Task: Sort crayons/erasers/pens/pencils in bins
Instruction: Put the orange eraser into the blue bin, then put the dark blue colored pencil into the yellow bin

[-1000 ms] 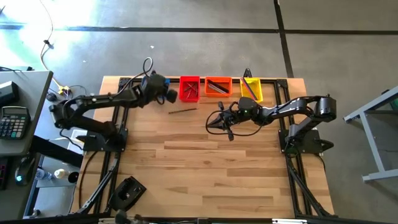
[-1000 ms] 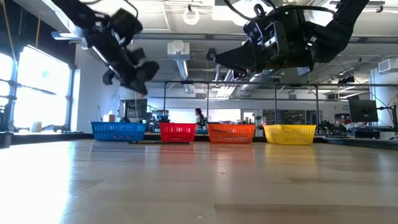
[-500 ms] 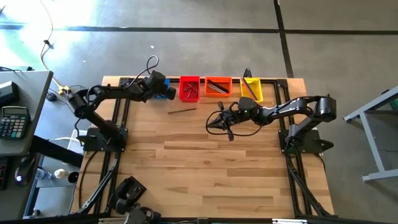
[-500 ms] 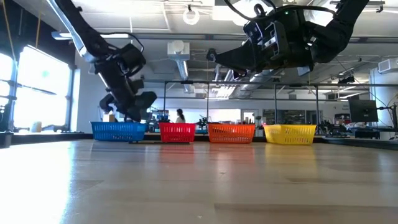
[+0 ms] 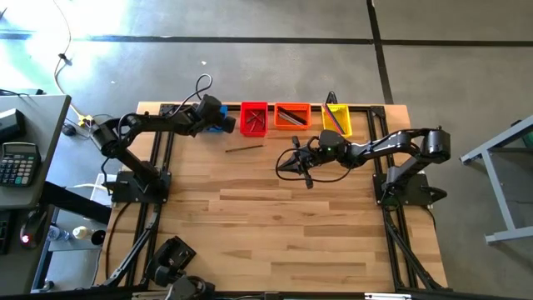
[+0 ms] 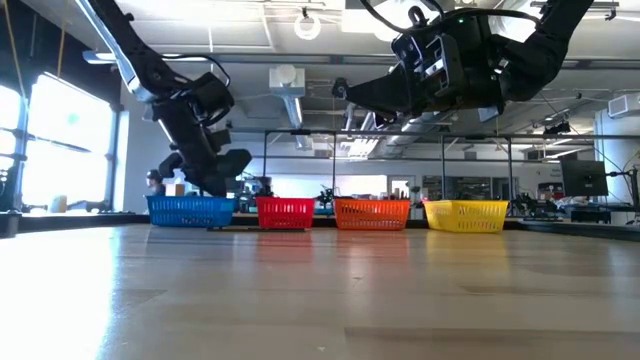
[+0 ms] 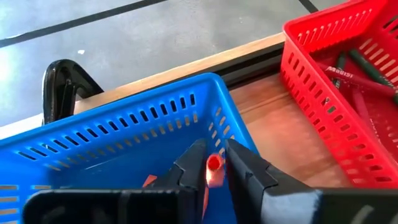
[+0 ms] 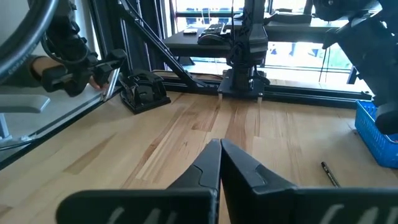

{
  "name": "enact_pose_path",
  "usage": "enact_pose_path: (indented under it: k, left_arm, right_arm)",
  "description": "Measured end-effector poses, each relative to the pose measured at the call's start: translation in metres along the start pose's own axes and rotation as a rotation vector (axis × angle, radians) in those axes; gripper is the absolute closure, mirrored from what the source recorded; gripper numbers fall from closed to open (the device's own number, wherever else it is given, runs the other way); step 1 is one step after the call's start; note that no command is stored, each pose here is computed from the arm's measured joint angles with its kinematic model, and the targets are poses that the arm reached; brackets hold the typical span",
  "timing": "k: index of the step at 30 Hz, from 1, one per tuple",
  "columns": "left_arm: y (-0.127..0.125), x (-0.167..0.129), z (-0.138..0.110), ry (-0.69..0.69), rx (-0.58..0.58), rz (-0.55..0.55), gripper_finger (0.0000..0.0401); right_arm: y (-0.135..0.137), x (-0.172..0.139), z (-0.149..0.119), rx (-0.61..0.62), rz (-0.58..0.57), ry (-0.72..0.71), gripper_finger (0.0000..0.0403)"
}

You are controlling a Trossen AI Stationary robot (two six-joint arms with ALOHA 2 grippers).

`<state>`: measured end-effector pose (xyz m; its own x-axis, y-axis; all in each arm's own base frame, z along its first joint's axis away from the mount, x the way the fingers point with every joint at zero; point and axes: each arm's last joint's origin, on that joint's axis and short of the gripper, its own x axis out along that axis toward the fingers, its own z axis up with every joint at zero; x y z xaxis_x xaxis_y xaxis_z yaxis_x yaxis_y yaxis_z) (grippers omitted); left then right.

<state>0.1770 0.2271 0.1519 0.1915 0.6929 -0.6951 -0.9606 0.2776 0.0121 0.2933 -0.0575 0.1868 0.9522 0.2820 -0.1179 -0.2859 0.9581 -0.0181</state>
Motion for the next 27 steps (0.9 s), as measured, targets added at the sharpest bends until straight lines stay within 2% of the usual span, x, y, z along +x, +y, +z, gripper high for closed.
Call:
enact_pose_path:
  k: [10,14,20,25,27]
  left_arm:
    - [-0.004,-0.002,0.003,-0.031,0.016,-0.019,0.0301]
    - [-0.01,-0.011,0.005,-0.05,0.052,-0.078,0.0293]
    - [-0.024,-0.039,0.014,-0.13,0.137,-0.209,0.0309]
    - [-0.037,-0.06,0.015,-0.16,0.269,-0.403,0.0335]
    - [-0.041,-0.063,0.01,-0.142,0.342,-0.441,0.0348]
  right_arm:
    - [0.0,0.0,0.0,0.0,0.0,0.0,0.0403]
    - [0.0,0.0,0.0,-0.008,0.0,0.001,0.0403]
    - [0.0,0.0,0.0,-0.011,0.0,0.001,0.0403]
    - [0.0,0.0,-0.001,-0.022,0.001,0.005,0.0403]
    - [0.0,0.0,0.0,-0.023,0.0,0.005,0.0403]
